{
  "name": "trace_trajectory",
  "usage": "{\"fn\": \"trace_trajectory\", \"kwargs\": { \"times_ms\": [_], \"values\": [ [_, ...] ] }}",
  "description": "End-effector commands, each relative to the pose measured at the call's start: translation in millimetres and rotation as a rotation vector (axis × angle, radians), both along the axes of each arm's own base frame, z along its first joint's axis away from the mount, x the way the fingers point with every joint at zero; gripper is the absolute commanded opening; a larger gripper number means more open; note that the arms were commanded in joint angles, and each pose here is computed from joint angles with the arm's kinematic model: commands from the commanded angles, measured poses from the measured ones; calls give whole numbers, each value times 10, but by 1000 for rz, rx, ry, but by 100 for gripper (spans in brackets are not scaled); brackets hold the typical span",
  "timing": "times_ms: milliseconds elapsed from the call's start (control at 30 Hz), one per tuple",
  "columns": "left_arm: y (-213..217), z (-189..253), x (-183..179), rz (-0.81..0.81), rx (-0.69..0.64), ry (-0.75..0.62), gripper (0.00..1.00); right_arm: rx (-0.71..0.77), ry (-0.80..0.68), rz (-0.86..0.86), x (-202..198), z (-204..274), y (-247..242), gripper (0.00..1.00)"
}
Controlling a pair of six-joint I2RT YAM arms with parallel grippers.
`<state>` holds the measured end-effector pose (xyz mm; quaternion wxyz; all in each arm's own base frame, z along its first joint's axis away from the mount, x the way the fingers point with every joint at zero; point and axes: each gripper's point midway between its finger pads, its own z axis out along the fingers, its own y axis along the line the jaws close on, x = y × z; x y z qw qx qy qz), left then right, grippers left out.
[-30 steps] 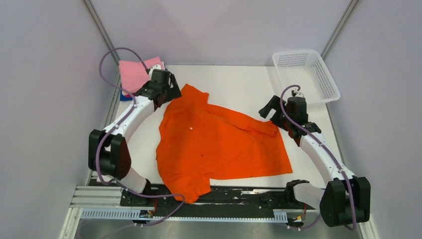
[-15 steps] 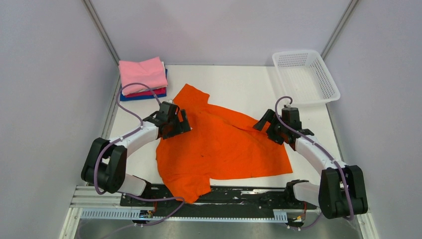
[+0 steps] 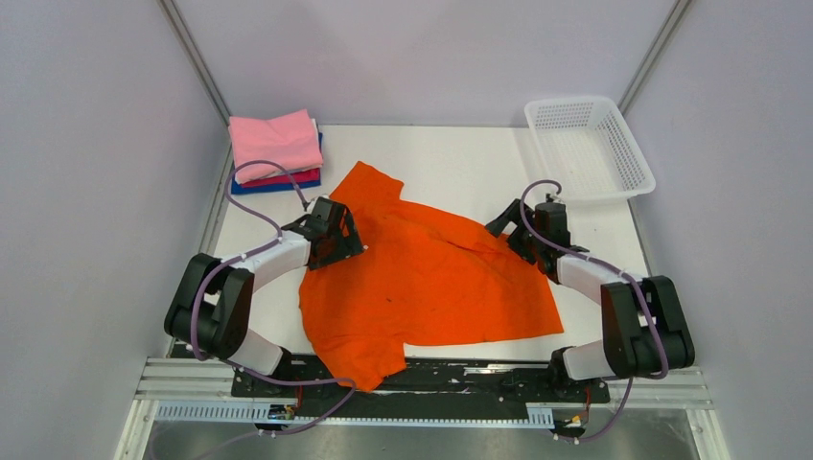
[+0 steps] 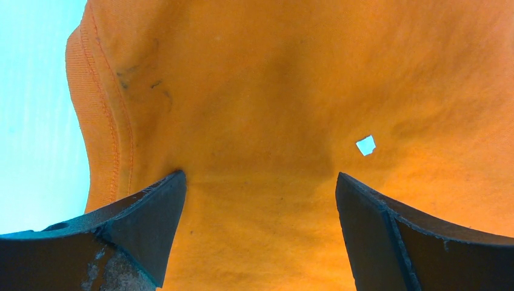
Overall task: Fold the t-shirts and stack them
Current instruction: Flatten out the tshirt
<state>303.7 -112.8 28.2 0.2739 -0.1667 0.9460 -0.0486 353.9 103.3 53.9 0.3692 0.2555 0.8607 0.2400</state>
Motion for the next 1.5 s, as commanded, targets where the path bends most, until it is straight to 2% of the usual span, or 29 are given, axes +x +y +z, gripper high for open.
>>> {"fn": "trace_trajectory", "kwargs": {
  "times_ms": [0, 67, 233, 300, 400, 533, 600, 733, 833, 933, 1067, 1167, 1333, 1467],
  "values": [
    [136, 31, 30, 42, 62, 0, 100, 12, -150, 14, 374, 374, 97, 100],
    [147, 51, 26, 39, 68, -4, 100, -82, -142, 80, 308, 368, 151, 100],
    [228, 95, 36, 58, 105, -14, 100, -314, -111, 98, 123, 422, -78, 100],
    [297, 109, 37, 76, 135, -14, 100, -409, -92, 214, 9, 439, -105, 100],
    [378, 154, 72, 101, 161, -18, 100, -512, -20, 544, -245, 305, 4, 99],
    [405, 219, 107, 104, 166, -33, 100, -672, 102, 659, -226, 63, -142, 93],
    [414, 236, 100, 104, 167, -38, 100, -767, 169, 645, -170, -6, -312, 89],
    [460, 265, 78, 116, 180, -48, 100, -779, 220, 684, -160, -115, -323, 78],
    [488, 278, 65, 124, 188, -53, 100, -787, 243, 684, -149, -166, -334, 54],
    [477, 283, 68, 119, 182, -57, 100, -826, 270, 646, -115, -207, -415, 45],
    [467, 268, 72, 117, 178, -57, 100, -874, 263, 615, -25, -182, -460, 23],
    [431, 245, 79, 103, 163, -54, 100, -904, 228, 615, 49, -101, -432, 12],
    [400, 173, 91, 94, 158, -36, 100, -961, 186, 658, 100, 7, -365, 12],
    [324, 144, 99, 72, 130, -16, 100, -949, 196, 674, 74, -11, -346, 14]
  ]
}}
